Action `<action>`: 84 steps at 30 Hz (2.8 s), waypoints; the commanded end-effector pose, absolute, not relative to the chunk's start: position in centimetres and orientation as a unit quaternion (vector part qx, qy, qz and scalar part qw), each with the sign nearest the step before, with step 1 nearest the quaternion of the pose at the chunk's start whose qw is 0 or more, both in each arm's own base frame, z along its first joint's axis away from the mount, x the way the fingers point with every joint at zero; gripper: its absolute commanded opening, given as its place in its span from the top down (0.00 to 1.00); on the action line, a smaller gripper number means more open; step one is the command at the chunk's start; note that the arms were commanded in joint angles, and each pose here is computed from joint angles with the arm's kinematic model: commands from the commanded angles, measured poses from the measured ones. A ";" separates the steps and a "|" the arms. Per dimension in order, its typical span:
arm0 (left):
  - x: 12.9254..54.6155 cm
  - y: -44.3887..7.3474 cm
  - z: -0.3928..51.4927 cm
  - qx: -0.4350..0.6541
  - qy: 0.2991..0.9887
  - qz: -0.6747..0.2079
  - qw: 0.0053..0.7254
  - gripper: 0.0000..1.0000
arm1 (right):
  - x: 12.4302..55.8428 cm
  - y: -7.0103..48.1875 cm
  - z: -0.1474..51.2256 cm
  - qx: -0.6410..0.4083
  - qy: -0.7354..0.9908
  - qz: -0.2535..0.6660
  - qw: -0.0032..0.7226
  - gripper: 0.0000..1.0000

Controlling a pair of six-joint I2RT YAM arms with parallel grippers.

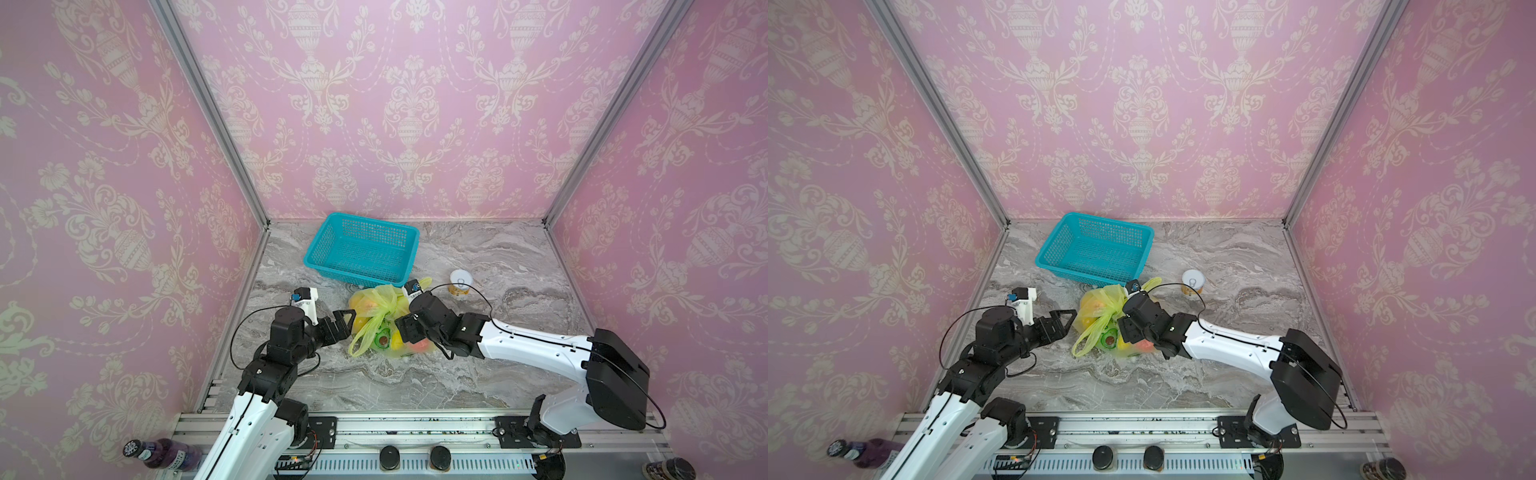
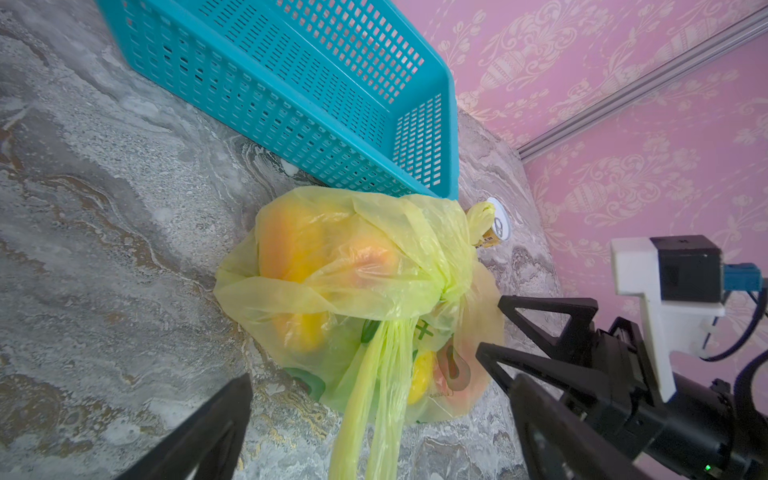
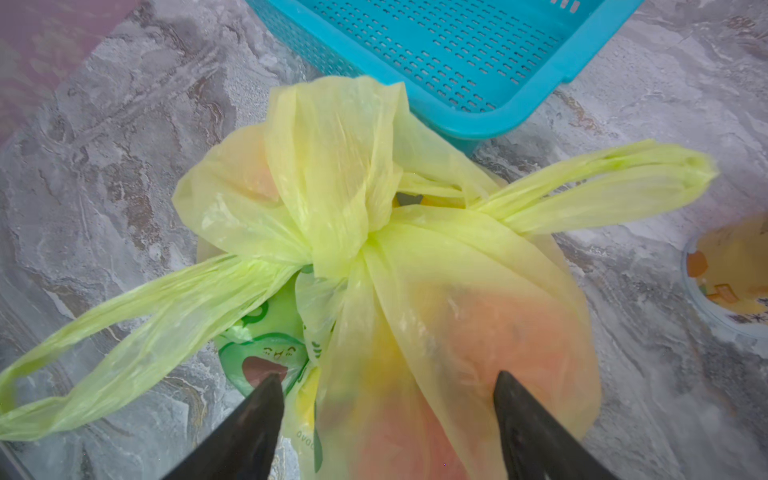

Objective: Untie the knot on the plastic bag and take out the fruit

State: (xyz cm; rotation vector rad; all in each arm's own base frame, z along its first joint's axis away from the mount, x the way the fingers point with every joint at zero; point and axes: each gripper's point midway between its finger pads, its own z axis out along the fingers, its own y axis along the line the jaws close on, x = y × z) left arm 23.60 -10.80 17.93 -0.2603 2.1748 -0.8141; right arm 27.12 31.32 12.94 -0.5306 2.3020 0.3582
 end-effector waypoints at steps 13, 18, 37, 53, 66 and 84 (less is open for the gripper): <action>23.6 -13.0 18.4 -0.044 0.870 -0.308 0.383 0.05 | 26.5 29.3 13.8 -0.237 0.871 0.123 0.412 1.00; 24.0 -13.7 19.1 -0.027 0.868 -0.302 0.392 0.05 | 25.8 28.8 13.7 -0.257 0.857 0.130 0.428 1.00; 24.6 -14.4 18.5 -0.014 0.878 -0.276 0.391 0.04 | 26.6 30.2 11.5 -0.262 0.874 0.112 0.393 0.08; 24.9 -18.1 17.1 0.010 0.880 -0.314 0.357 0.06 | 26.0 30.5 11.5 -0.272 0.865 0.135 0.400 1.00; 28.3 -20.1 15.2 -0.008 0.882 -0.294 0.367 0.02 | 24.9 31.1 11.2 -0.289 0.858 0.159 0.393 1.00; 29.5 -19.5 13.2 0.007 0.910 -0.227 0.347 0.03 | 25.0 31.1 11.5 -0.296 0.850 0.158 0.406 1.00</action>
